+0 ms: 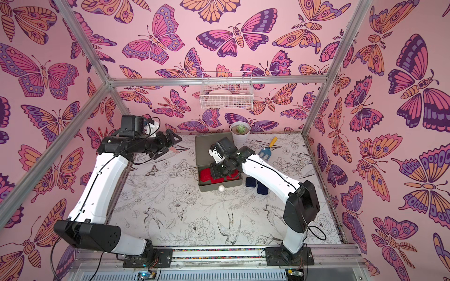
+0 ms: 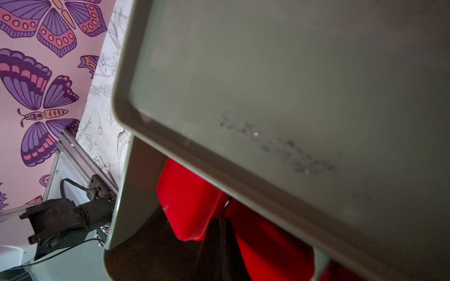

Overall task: Place the brooch boxes into the drawer by color
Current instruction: Adjust the brooch box in the drawer.

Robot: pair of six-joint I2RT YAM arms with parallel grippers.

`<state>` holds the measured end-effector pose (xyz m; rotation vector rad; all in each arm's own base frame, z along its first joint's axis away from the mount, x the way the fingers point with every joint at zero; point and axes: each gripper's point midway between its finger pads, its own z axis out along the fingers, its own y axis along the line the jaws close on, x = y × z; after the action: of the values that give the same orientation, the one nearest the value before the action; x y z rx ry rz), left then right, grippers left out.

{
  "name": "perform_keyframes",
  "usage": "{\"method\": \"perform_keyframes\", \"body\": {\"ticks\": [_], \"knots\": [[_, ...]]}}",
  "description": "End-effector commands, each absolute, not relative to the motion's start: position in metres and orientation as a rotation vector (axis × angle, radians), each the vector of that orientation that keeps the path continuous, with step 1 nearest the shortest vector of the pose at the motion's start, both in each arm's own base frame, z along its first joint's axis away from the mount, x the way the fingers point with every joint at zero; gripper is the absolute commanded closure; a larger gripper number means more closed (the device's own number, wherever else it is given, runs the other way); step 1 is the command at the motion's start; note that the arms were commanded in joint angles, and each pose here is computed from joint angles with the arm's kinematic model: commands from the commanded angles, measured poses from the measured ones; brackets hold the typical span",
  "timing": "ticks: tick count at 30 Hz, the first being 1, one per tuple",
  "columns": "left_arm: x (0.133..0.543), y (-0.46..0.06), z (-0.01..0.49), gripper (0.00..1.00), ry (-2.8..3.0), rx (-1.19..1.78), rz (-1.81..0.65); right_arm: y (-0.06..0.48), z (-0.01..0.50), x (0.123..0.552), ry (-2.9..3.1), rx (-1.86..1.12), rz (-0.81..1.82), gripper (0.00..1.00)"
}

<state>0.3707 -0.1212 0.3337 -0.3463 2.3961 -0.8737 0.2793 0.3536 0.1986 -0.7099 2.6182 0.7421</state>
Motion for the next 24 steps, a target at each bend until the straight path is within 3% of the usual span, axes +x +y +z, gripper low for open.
{"method": "perform_keyframes", "body": {"ticks": [1, 3, 6, 14, 24], "knots": [[0.367, -0.12, 0.336, 0.0, 2.384, -0.317, -0.873, 0.352, 0.22, 0.285, 2.549, -0.707, 0.725, 0.9], [0.367, -0.119, 0.336, 0.0, 2.383, -0.318, -0.871, 0.351, 0.232, 0.287, 2.502, -0.695, 0.731, 0.81], [0.366, -0.119, 0.338, 0.0, 2.38, -0.316, -0.869, 0.349, 0.248, 0.287, 2.447, -0.693, 0.742, 0.79], [0.367, -0.119, 0.337, 0.0, 2.382, -0.318, -0.866, 0.361, 0.247, 0.272, 2.476, -0.748, 0.868, 1.0], [0.365, -0.118, 0.336, 0.0, 2.383, -0.319, -0.863, 0.38, 0.221, 0.262, 2.555, -0.805, 0.916, 1.0]]}}
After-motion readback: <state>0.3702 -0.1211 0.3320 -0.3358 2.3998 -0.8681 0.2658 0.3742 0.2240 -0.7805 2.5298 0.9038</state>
